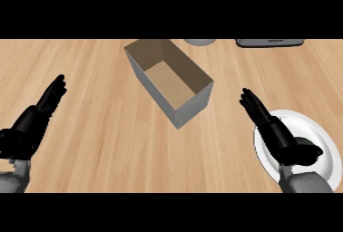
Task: Pick the squash from the plate and place it in the cardboard box
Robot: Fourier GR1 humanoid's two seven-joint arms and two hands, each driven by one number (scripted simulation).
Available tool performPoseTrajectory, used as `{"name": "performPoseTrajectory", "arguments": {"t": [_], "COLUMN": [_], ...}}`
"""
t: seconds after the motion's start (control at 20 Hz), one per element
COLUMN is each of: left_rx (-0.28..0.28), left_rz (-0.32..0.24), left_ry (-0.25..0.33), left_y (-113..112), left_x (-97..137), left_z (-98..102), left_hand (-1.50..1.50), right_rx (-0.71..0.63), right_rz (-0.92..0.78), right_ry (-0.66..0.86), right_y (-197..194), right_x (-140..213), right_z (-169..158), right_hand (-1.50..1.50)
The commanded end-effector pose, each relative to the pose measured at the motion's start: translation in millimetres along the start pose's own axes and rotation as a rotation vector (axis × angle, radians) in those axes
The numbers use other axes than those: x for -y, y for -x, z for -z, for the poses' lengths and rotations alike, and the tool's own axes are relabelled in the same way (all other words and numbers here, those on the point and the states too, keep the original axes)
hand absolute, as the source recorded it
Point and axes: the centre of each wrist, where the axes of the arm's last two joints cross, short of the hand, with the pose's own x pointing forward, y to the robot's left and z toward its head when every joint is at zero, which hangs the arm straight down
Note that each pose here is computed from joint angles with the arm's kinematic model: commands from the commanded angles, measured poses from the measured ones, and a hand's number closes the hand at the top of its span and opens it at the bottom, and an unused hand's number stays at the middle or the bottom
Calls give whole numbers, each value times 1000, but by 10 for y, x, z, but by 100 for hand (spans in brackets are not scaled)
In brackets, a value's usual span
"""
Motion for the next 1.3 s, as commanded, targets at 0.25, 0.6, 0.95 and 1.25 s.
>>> {"name": "performPoseTrajectory", "arguments": {"t": [0.25, 0.6, 0.95, 1.25], "left_rx": [-138, -186, -183, -193], "left_rz": [-4, -50, -50, -53], "left_ry": [-141, -103, -124, -106], "left_y": [370, 422, 382, 385], "left_x": [100, 357, 392, 419], "left_z": [-186, -299, -218, -267], "left_hand": [0, 0, 0, 0], "right_rx": [488, 312, 255, 66], "right_rz": [188, 46, -434, -772], "right_ry": [-327, 40, -192, -426], "right_y": [-667, 136, -581, -929], "right_x": [679, 1531, 2199, 2324], "right_z": [166, -438, -506, -515], "right_hand": [-150, -150, -150, -150]}}
